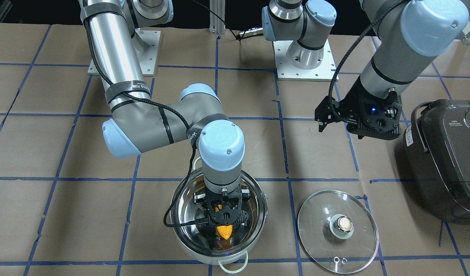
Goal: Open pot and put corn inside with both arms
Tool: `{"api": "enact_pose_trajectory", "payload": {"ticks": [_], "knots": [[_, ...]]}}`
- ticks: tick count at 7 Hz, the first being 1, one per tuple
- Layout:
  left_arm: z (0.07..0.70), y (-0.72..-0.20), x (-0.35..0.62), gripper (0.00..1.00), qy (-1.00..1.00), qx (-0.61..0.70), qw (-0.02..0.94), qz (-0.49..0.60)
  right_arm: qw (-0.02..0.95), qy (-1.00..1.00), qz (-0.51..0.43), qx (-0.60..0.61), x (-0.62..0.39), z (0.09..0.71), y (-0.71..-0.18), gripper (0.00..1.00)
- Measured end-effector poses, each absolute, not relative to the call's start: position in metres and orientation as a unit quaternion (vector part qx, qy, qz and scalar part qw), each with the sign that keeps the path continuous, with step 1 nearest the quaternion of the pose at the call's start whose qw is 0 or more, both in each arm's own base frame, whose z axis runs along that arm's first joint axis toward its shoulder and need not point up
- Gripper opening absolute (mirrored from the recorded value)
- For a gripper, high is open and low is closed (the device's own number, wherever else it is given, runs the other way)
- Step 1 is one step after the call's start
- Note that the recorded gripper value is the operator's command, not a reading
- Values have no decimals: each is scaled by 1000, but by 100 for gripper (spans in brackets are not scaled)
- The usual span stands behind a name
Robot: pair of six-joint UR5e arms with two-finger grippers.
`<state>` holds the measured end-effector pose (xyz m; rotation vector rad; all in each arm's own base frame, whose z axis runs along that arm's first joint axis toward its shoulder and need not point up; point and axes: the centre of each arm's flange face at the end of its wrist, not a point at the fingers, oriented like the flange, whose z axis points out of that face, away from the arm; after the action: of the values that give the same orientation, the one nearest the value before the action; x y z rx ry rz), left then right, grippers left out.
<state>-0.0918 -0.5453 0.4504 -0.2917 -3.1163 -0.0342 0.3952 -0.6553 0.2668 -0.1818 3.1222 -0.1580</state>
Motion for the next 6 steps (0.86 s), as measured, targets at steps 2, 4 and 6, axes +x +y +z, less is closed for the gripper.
{"api": "enact_pose_trajectory", "payload": {"ticks": [2,4,6], "knots": [[457,-532,-109,100,-995,-96,-1,-17,4,997,-50,-59,394,266,-655,100],[460,-533,-110,100,-995,-97,-4,-14,7,996,-62,-63,380,308,-649,100],[461,-536,-110,100,-995,-100,-5,-7,-2,997,-59,-58,319,396,-630,100]]}}
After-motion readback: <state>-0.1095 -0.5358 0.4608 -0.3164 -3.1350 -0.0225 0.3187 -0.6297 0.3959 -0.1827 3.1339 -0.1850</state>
